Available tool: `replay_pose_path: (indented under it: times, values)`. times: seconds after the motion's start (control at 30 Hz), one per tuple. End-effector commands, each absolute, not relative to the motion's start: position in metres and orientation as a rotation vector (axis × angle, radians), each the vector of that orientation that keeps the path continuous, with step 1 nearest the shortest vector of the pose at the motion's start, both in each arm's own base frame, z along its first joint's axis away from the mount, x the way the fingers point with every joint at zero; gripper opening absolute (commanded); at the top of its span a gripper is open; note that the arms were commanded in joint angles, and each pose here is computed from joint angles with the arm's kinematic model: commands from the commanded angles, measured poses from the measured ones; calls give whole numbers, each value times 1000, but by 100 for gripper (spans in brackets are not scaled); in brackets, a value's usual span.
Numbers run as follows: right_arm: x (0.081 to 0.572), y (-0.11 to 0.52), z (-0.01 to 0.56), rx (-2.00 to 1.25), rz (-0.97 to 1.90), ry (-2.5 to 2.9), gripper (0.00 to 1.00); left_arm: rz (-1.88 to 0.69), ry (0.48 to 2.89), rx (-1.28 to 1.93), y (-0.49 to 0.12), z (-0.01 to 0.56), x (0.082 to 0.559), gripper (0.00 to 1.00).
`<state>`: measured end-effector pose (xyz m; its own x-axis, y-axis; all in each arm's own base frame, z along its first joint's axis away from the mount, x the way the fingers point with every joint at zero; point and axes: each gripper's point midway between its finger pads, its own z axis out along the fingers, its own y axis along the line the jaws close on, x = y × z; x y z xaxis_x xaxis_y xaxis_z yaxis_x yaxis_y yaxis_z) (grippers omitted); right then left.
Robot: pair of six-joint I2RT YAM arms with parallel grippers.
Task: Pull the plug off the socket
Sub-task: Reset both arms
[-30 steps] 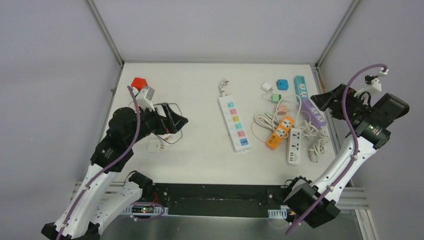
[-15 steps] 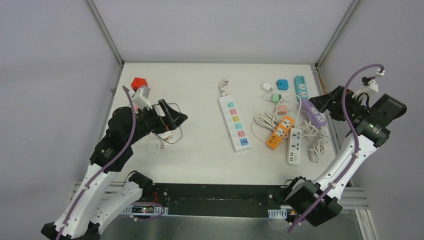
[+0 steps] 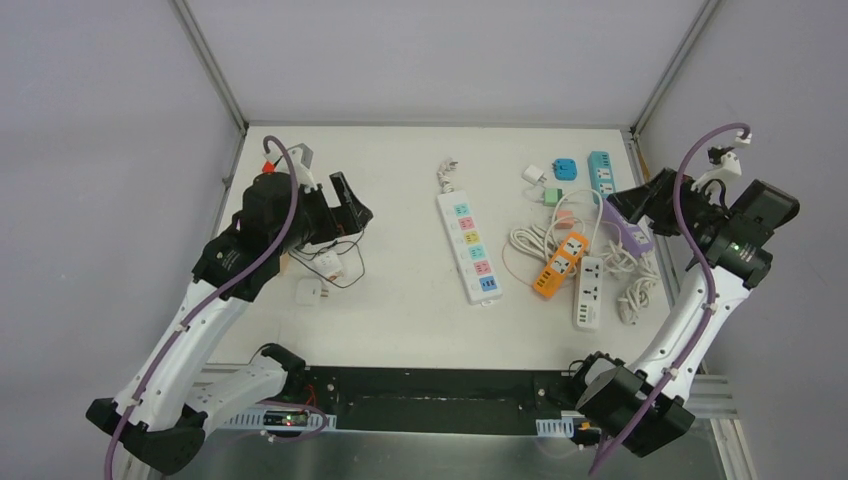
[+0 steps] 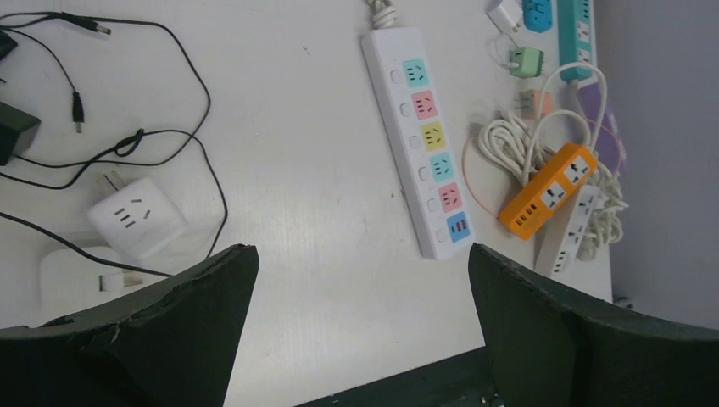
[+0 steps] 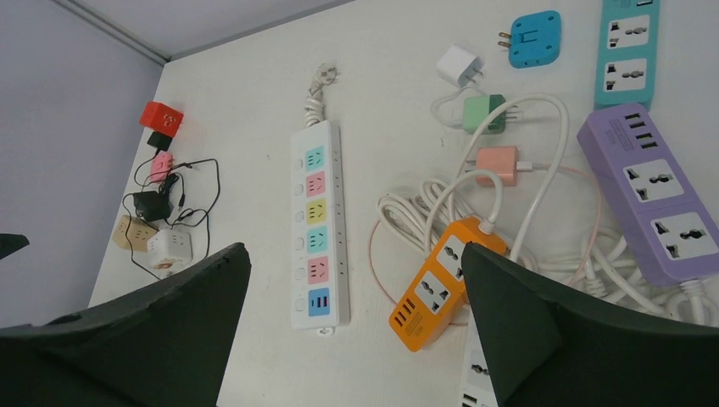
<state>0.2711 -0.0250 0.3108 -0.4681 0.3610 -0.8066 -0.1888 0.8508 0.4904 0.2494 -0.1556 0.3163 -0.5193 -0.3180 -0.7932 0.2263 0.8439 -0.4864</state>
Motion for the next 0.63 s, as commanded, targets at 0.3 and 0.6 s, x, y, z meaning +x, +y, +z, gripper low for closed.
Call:
replay_pose_path:
  times: [0.3, 0.6]
  values:
    - [290, -25, 320, 61, 545, 1928, 100, -206, 1920, 27, -96, 336, 268, 99]
    - [290, -48, 318, 57, 390, 1936, 100, -209, 1907, 53, -94, 338, 262, 99]
